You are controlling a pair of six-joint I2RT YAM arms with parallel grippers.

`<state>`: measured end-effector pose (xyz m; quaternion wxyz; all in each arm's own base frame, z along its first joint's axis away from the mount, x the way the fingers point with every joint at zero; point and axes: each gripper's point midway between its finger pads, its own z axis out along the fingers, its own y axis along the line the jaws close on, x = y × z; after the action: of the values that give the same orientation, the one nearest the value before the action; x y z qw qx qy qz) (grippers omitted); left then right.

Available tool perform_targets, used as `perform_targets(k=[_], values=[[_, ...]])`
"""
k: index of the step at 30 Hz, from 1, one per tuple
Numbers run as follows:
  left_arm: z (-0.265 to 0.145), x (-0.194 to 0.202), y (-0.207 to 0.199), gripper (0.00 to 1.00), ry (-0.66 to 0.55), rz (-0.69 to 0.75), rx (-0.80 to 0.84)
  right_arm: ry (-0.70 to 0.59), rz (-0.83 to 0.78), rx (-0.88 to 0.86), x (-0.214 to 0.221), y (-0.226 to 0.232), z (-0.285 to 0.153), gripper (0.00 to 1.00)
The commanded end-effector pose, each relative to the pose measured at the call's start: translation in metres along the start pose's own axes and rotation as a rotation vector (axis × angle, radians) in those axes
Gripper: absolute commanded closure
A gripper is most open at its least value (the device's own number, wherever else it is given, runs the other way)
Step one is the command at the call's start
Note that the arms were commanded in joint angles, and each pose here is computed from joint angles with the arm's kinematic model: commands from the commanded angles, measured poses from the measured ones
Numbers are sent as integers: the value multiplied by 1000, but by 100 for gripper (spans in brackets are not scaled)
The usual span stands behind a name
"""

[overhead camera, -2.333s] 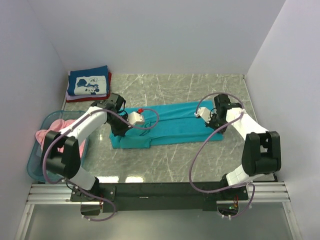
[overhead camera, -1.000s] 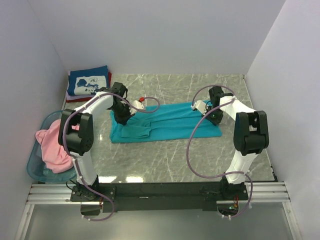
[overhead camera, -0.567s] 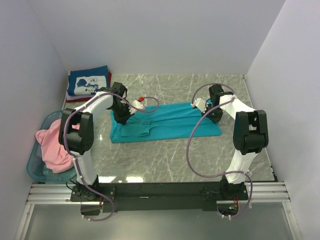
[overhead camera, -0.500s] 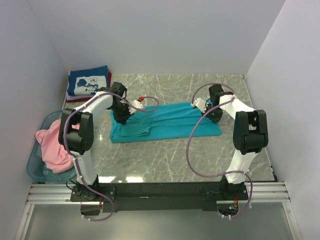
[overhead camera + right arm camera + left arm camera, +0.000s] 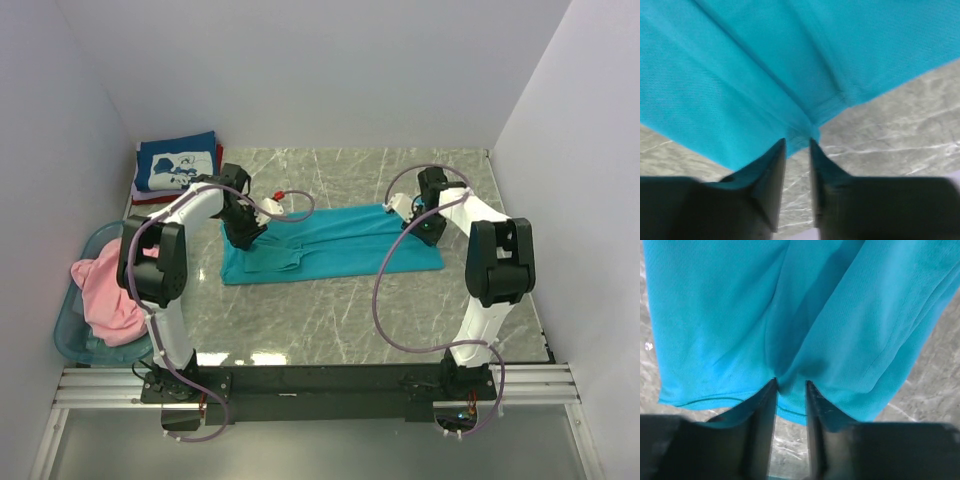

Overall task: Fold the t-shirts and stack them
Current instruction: Fold the tshirt

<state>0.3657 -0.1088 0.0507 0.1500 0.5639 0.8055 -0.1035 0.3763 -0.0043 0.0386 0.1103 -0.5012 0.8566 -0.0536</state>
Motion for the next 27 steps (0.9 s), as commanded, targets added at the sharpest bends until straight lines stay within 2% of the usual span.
perform_targets(k=[1,2,3,4,8,13,19,27], values=[[-21,-8,13,61,-75,-64,-32,-59,101,77,-8,-34,-23,61],[-28,-2,13,58,-84,-120,-26,-60,149,48,-4,-29,-31,59],[-40,-2,12,50,-110,-143,-34,-89,191,55,-6,-39,-43,57],[-45,-1,9,49,-133,-168,-27,-135,267,24,-5,-38,-51,54],[-62,15,-13,46,-221,-342,11,-165,492,-145,11,-13,-68,53],[-61,27,-38,46,-266,-512,60,-159,710,-297,29,20,-56,53],[-38,50,-47,45,-237,-657,82,-145,821,-317,37,28,-32,52],[-15,70,-53,43,-186,-715,79,-72,879,-302,49,28,-5,50]])
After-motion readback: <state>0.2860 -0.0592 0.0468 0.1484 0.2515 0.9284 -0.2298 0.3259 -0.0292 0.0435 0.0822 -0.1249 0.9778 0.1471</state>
